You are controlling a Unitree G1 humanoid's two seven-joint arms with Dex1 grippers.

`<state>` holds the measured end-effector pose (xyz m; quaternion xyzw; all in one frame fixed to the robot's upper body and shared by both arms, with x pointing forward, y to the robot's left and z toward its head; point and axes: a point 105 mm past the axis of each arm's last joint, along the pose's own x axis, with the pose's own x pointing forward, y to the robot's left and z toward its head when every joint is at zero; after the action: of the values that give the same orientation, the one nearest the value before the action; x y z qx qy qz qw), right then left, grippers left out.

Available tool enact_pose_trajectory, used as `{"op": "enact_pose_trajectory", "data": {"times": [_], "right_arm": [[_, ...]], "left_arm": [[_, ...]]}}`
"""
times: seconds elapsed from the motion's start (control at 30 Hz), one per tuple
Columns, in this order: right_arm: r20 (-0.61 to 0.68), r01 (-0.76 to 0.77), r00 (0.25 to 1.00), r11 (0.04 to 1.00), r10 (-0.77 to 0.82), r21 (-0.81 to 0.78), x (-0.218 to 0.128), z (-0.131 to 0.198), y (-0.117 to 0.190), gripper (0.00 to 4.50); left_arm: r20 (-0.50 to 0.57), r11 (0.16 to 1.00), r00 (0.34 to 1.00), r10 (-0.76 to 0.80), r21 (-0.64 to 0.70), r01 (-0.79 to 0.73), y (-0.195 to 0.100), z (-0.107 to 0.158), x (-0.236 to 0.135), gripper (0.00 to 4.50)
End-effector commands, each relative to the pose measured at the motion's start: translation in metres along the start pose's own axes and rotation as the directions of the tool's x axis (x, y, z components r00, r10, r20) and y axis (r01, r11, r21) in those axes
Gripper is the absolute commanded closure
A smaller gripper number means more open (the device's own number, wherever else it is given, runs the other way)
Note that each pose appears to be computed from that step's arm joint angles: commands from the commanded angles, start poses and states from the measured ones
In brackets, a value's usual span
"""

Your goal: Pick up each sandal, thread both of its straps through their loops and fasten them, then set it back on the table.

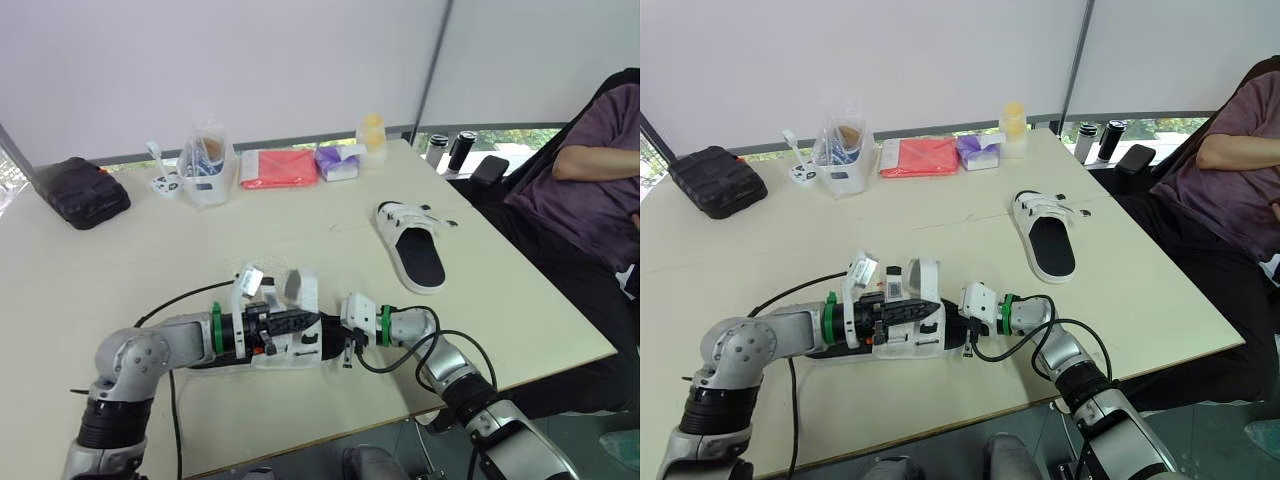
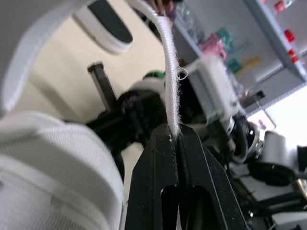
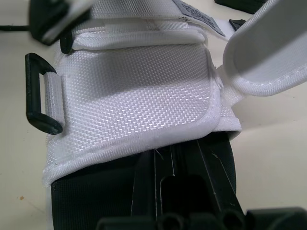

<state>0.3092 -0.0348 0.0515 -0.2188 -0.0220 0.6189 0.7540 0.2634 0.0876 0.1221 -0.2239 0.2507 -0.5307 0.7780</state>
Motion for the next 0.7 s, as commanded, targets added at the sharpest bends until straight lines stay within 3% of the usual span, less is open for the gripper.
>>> {"op": "enact_pose_trajectory", "data": {"times": [0.03,0.27,0.47,0.53,0.7], "right_arm": [[-0.279,0.009,0.959,0.98,0.048,0.197,-0.016,-0.076,0.034,4.5],[-0.276,0.011,0.96,0.98,0.045,0.198,-0.015,-0.076,0.034,4.5],[-0.273,0.013,0.961,0.98,0.042,0.197,-0.014,-0.076,0.034,4.5],[-0.271,0.017,0.962,0.98,0.038,0.198,-0.013,-0.075,0.033,4.5],[-0.273,0.017,0.961,0.98,0.039,0.198,-0.013,-0.076,0.034,4.5]], "left_arm": [[-0.025,0.998,1.0,-0.012,0.054,0.013,-0.005,-0.003,0.0,4.46],[-0.051,0.996,0.999,0.002,0.088,0.002,-0.002,-0.005,-0.001,4.46],[-0.107,0.977,0.992,0.061,0.212,-0.037,0.006,-0.014,0.002,4.46],[-0.068,0.975,0.996,0.066,0.217,-0.049,0.008,-0.008,0.003,4.46],[0.052,0.997,0.999,-0.011,0.08,0.007,0.0,0.013,0.002,4.46]]}}
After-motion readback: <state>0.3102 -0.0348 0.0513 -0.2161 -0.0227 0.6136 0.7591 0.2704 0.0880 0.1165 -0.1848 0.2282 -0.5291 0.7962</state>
